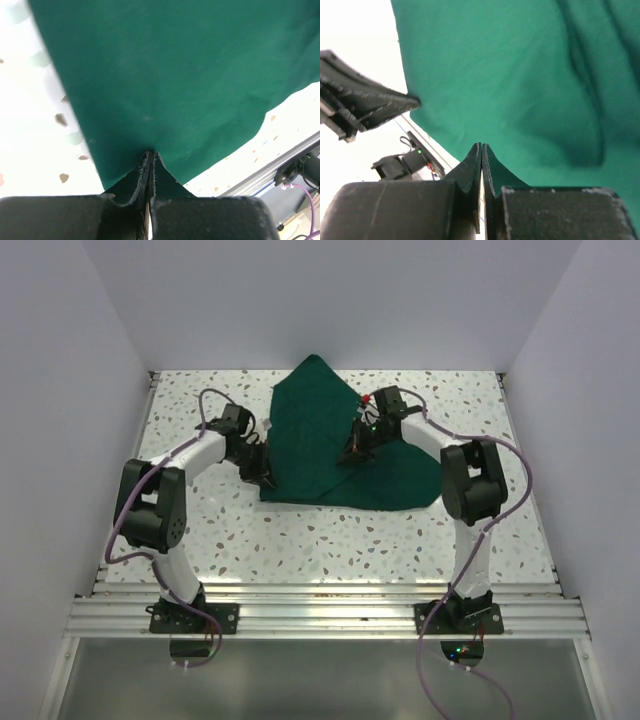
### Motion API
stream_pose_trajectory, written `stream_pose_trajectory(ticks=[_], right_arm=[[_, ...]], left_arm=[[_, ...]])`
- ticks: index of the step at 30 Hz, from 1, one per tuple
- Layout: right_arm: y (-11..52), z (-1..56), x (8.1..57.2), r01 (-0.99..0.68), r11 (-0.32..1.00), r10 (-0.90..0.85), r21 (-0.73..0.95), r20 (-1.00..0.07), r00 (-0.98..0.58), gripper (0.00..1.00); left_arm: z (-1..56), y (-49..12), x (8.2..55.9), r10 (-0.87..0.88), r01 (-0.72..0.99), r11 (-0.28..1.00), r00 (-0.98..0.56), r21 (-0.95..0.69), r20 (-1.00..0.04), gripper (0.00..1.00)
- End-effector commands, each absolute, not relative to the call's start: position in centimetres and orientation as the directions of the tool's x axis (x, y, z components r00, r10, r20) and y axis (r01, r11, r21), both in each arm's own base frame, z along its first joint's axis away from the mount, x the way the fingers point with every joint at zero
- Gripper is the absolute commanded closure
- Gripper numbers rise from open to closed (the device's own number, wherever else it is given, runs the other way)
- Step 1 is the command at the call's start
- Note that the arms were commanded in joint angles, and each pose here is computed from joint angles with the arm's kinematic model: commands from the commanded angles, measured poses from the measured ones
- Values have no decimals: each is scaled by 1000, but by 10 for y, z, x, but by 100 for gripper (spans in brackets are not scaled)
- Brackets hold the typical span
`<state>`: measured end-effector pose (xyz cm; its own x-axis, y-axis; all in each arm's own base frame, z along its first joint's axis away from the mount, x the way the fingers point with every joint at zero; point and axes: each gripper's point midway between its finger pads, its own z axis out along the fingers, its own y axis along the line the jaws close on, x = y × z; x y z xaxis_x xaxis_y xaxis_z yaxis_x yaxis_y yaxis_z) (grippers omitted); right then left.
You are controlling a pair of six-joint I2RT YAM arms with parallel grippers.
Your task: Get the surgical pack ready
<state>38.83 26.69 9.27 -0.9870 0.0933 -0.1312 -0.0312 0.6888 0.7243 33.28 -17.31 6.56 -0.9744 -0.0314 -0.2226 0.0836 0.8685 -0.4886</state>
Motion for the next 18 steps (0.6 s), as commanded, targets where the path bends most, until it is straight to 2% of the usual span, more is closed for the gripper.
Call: stream_pose_trajectory(ticks=[1, 10, 18], right_arm=[[277, 85, 402, 16, 634, 128, 773, -85, -988, 100], [270, 43, 401, 95, 686, 145, 721, -8, -989, 100], [268, 39, 402, 99, 698, 144, 709, -4, -990, 100]], left_arm=[[62, -166, 327, 0, 117, 862, -973, -494, -232, 100], [37, -143, 309, -4, 82, 885, -983, -458, -184, 100], [64, -142, 317, -12, 100, 882, -972, -460, -234, 100]])
